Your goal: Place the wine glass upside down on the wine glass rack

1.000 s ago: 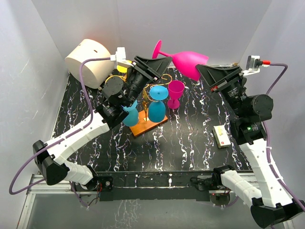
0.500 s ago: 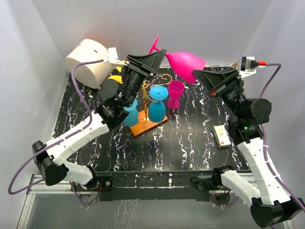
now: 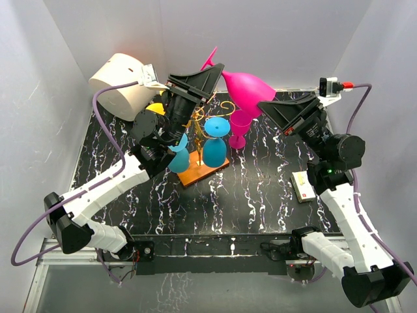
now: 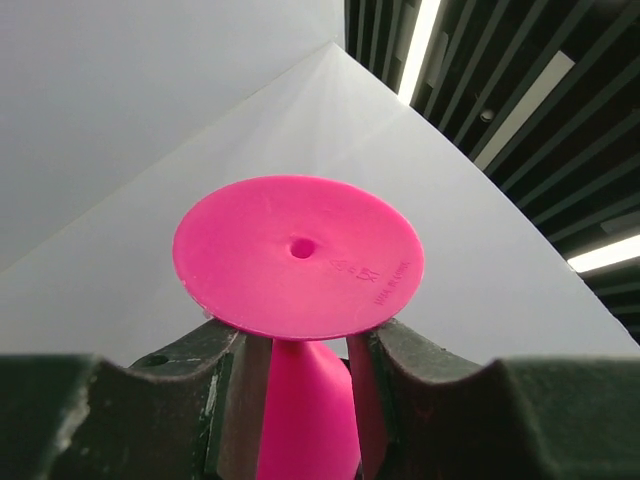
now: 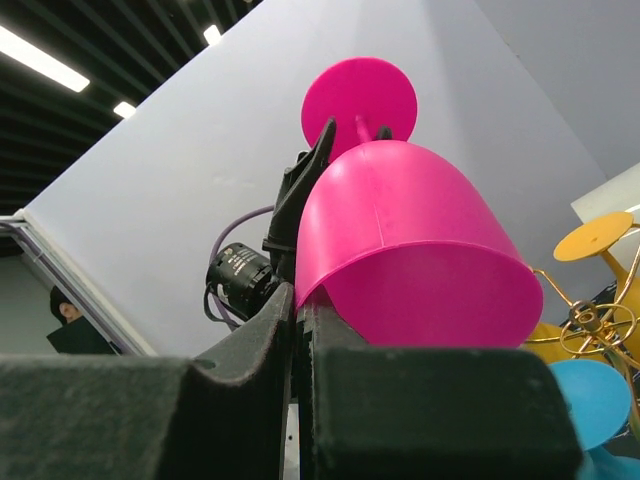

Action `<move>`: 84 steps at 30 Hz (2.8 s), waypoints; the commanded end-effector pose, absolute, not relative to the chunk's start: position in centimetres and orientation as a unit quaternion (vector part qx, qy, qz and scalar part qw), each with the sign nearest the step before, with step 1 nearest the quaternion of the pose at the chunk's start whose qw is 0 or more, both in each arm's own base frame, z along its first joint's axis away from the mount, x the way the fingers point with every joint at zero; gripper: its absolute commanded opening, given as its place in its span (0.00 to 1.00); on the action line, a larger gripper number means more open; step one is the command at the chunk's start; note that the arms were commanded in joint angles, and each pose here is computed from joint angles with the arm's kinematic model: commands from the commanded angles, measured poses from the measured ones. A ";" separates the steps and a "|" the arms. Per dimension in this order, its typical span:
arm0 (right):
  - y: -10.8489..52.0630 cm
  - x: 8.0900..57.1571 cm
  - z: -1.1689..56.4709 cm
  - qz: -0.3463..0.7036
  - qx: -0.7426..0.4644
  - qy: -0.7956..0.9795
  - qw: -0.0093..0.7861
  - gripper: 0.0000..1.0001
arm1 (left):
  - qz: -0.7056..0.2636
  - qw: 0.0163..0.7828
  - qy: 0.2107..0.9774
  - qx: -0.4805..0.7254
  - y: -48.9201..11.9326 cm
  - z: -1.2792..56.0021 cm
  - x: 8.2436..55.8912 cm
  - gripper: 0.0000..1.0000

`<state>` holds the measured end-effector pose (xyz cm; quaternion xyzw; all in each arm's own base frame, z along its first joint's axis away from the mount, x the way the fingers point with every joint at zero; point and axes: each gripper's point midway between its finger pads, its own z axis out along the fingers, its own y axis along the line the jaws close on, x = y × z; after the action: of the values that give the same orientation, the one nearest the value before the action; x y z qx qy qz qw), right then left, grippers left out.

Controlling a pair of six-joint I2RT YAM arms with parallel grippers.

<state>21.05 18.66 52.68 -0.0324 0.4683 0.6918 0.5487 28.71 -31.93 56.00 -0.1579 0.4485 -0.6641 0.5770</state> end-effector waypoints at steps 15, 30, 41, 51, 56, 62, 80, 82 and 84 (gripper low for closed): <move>18.9 18.6 52.9 0.703 -0.069 0.462 0.536 0.00 | -0.688 0.623 0.358 -0.104 -30.1 61.2 25.9 0.00; 15.6 20.0 51.6 0.593 0.019 0.506 0.626 0.60 | -0.616 0.693 0.372 -0.039 -29.1 61.3 24.9 0.00; 11.9 19.6 51.6 0.465 0.055 0.546 0.694 0.66 | -0.520 0.713 0.404 0.240 -33.1 57.9 20.7 0.00; 16.4 16.0 54.6 0.504 -0.128 0.557 0.647 0.66 | -0.475 0.700 0.362 0.392 -35.0 55.1 18.2 0.00; 16.8 15.8 54.4 0.510 -0.131 0.579 0.623 0.66 | -0.442 0.706 0.353 0.427 -35.5 53.9 18.5 0.00; 15.2 18.5 52.8 0.465 -0.057 0.625 0.624 0.61 | -0.420 0.718 0.334 0.443 -35.9 53.4 18.9 0.00; 16.8 18.2 53.9 0.532 -0.055 0.611 0.584 0.53 | -0.452 0.695 0.307 0.469 -39.2 52.1 19.5 0.00; 16.8 18.8 53.2 0.530 -0.039 0.621 0.576 0.49 | -0.453 0.692 0.309 0.470 -39.4 51.9 19.6 0.00; 16.5 19.6 52.3 0.521 -0.018 0.635 0.569 0.44 | -0.453 0.688 0.310 0.473 -39.6 51.7 19.6 0.00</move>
<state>18.79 16.82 52.35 -0.0426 0.6347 0.5217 0.5684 20.81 -40.29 48.14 0.4746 0.3635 -0.4494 0.6638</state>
